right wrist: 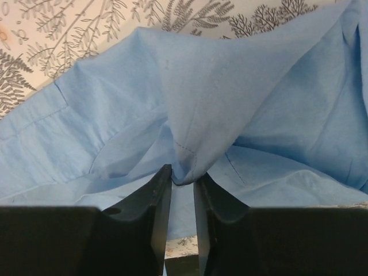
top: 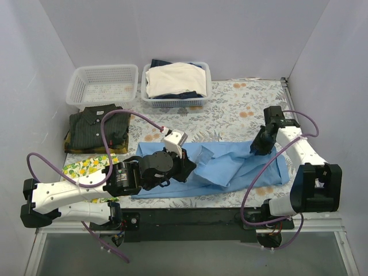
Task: Fold and stack the long sleeve shirts
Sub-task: Fold the shirt
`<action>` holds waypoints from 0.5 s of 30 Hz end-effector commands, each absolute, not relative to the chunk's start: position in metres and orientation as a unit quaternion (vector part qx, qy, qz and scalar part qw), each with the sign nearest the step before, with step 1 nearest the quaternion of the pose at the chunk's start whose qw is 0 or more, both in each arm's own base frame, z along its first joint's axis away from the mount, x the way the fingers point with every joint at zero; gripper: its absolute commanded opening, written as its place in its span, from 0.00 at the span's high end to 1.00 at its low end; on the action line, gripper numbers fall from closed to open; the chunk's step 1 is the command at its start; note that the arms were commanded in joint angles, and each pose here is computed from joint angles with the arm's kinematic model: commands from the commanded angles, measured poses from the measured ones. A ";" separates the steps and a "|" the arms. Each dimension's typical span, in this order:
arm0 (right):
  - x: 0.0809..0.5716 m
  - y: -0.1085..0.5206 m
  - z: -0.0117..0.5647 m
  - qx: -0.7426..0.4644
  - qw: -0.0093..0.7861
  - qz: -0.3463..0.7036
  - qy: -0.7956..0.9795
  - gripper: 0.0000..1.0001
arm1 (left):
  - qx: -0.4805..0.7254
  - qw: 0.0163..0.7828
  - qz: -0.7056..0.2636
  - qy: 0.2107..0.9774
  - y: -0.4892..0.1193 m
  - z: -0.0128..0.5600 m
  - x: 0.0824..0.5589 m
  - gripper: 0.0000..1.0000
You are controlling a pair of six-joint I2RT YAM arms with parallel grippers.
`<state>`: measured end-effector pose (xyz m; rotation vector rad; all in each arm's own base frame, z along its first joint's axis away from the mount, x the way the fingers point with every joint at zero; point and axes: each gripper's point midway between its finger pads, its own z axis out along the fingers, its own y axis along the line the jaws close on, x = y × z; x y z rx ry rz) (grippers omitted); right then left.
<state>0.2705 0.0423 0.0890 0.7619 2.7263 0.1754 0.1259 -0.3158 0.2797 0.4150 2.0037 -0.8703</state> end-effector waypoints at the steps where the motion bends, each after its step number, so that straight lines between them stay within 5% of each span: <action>1: 0.263 0.039 0.079 0.274 0.144 0.063 0.949 0.76 | 0.140 0.490 -0.349 0.786 -0.303 0.312 0.139 1.00; 4: 0.257 0.032 0.074 0.281 0.138 0.058 0.948 0.98 | 0.131 0.514 -0.338 0.777 -0.295 0.324 0.146 1.00; 15: 0.253 -0.013 0.079 0.339 0.171 0.061 0.923 0.99 | 0.138 0.633 -0.297 0.702 -0.254 0.390 0.167 1.00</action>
